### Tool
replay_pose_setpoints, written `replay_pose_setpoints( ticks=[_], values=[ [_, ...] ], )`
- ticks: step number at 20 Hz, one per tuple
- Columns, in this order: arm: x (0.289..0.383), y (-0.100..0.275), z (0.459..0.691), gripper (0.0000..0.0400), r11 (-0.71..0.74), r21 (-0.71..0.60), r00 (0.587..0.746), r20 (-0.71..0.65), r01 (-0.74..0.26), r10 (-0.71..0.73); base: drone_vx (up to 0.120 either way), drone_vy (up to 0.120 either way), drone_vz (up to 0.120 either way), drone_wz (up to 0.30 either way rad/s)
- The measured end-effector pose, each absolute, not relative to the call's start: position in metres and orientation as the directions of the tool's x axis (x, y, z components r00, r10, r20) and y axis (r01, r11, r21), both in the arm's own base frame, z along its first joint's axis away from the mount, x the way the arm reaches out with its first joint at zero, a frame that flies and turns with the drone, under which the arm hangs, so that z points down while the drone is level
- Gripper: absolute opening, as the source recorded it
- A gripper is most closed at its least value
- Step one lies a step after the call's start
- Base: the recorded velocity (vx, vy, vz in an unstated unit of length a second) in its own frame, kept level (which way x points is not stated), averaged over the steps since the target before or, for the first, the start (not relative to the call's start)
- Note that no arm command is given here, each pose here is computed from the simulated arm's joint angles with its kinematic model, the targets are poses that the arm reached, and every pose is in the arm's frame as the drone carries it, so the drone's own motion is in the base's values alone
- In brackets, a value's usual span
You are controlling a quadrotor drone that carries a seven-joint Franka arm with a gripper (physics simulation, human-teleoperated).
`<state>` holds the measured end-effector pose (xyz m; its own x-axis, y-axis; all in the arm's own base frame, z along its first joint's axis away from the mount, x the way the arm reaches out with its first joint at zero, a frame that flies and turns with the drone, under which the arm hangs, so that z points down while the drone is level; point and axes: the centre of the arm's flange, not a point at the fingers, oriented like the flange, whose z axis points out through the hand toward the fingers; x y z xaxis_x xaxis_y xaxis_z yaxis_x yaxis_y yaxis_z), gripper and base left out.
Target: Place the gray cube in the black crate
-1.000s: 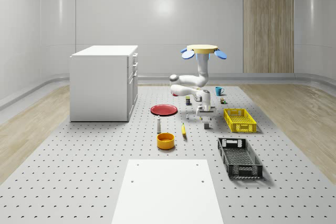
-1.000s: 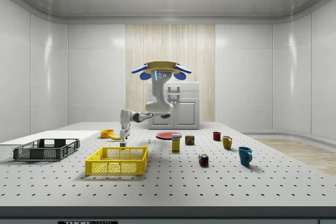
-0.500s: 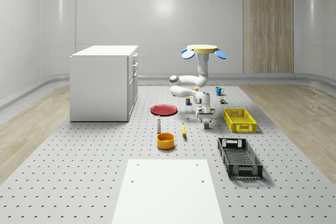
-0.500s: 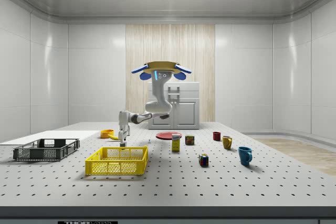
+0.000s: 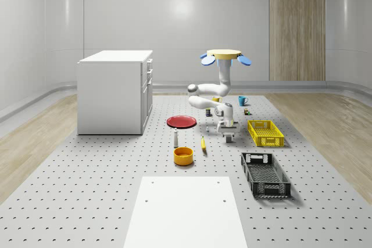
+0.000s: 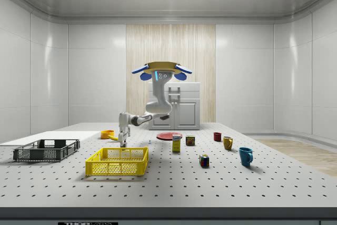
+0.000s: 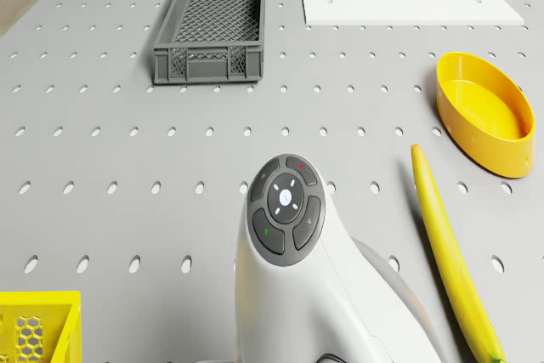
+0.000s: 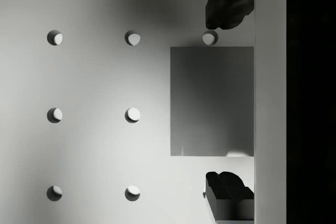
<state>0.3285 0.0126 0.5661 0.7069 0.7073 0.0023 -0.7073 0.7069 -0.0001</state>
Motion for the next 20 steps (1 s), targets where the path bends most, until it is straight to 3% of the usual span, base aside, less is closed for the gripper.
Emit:
replay_pose_setpoints(
  ticks=[1, 4, 7, 20],
  values=[
    [0.3286, 0.0124, 0.5671, 0.04, 0.707, 0.0, 0.707, 0.002, -0.707, 0.707, 0.0, 0.0, 0.0, 0.0],
    [0.3287, 0.0122, 0.5689, 0.0321, 0.707, 0.0, 0.707, 0.002, -0.707, 0.707, 0.0, 0.0, 0.0, 0.0],
    [0.3287, 0.0121, 0.5699, 0.0284, 0.707, 0.0, 0.707, 0.002, -0.707, 0.707, 0.0, 0.0, 0.0, 0.0],
    [0.3287, 0.012, 0.5607, 0.0251, 0.707, 0.0, 0.707, 0.002, -0.707, 0.707, 0.0, 0.0, 0.0, 0.0]
  ],
)
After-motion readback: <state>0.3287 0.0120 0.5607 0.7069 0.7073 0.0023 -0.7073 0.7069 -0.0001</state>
